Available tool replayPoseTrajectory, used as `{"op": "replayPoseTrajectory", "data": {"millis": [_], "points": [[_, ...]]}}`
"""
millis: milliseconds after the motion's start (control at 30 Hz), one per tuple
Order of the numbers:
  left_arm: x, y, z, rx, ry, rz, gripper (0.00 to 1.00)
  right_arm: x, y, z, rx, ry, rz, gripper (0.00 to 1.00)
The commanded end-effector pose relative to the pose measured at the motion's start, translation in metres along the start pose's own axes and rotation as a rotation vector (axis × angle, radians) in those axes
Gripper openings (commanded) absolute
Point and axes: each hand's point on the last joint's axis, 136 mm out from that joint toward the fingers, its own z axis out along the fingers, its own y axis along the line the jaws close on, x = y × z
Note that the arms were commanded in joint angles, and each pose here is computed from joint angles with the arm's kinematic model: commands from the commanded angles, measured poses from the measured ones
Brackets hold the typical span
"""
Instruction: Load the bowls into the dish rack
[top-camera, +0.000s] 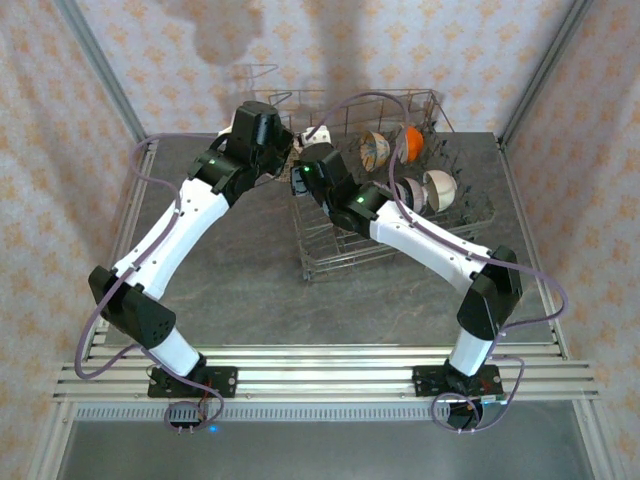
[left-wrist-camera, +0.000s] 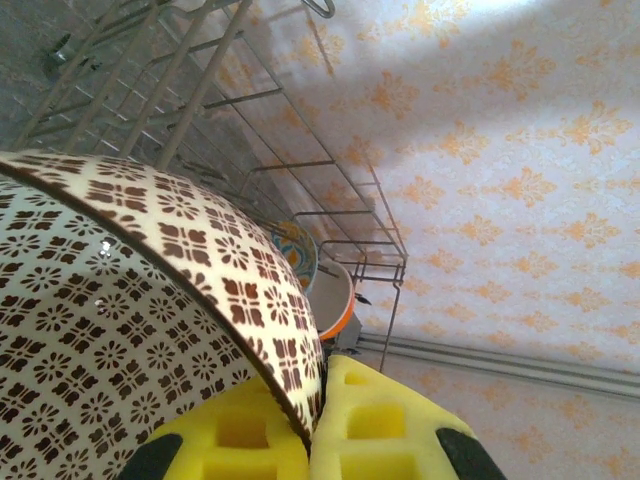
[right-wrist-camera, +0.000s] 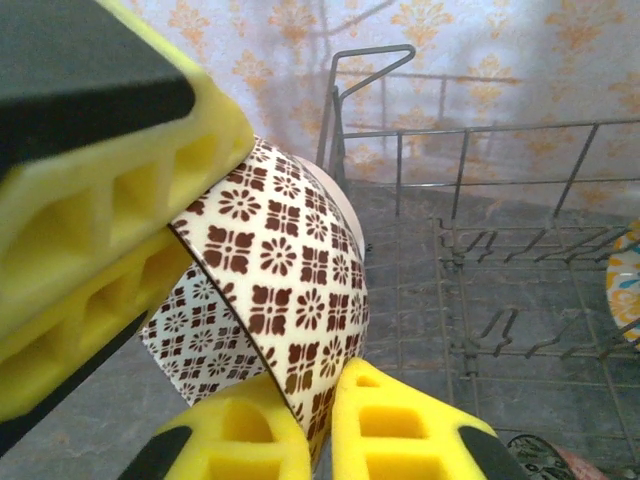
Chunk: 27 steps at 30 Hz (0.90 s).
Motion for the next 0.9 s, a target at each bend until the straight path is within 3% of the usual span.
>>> {"op": "replayPoseTrajectory", "data": {"millis": [0,433,667,867], "points": [[0.002,-0.028,-0.016,0.08,0.02,0.009,0.04,-0.018,-0.017,0.0,0.06,-0.089,0.027,0.02],[0.006,-0.031,-0.018,0.102,0.032,0.03,0.24,-0.027,-0.025,-0.012,0.051,-0.139,0.084,0.0],[0.005,-0.042,-0.023,0.146,0.027,0.067,0.49,-0.027,-0.039,-0.011,0.066,-0.128,0.129,0.0],[-0.003,-0.055,-0.036,0.177,-0.006,0.133,0.62,-0.027,-0.058,-0.007,0.093,-0.107,0.209,0.0]]}}
